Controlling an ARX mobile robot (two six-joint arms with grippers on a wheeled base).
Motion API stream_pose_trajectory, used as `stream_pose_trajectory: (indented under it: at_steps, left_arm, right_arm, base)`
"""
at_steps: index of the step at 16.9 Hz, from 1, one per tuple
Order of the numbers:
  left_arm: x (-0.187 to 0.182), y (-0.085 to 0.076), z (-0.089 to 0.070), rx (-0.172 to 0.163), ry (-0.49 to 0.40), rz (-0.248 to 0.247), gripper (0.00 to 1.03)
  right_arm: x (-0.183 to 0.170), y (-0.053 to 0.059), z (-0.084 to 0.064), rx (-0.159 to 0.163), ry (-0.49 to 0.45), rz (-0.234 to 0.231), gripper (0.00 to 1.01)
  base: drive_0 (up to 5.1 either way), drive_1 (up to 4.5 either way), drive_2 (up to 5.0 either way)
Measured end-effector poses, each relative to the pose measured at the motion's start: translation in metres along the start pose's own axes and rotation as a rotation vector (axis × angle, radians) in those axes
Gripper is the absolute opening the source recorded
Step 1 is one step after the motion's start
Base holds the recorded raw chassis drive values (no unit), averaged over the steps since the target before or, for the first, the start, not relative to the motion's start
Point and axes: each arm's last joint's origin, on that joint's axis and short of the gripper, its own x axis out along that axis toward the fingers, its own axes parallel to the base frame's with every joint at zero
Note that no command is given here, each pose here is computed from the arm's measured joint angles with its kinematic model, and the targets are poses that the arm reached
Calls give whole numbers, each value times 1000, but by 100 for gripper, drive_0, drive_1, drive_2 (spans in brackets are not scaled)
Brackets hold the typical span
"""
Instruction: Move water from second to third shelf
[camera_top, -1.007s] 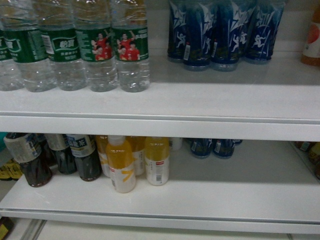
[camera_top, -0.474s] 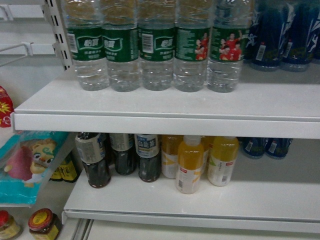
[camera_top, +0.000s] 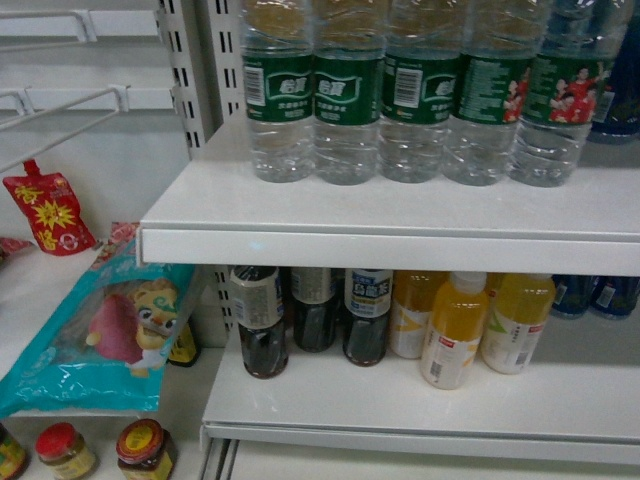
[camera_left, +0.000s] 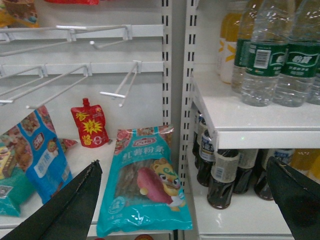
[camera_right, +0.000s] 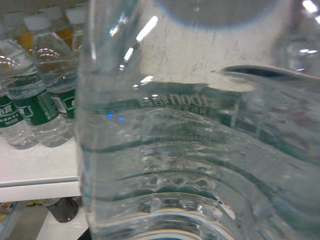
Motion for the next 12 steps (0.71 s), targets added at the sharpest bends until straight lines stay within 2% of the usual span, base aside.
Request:
stream_pose_trajectory:
  at_steps: [8, 9, 12]
  left_arm:
    - [0, 0, 0, 0, 0, 3, 98]
    - [0, 0, 0, 0, 3, 5, 98]
    - [0, 0, 0, 0, 0, 1, 98]
  right_arm:
    - [0, 0, 0, 0, 4, 1, 42]
    - [0, 1, 0, 0, -2, 26, 42]
    - [0, 0, 0, 0, -1, 0, 42]
  base:
    - [-462, 229, 229]
    - [-462, 229, 229]
    - [0, 0, 0]
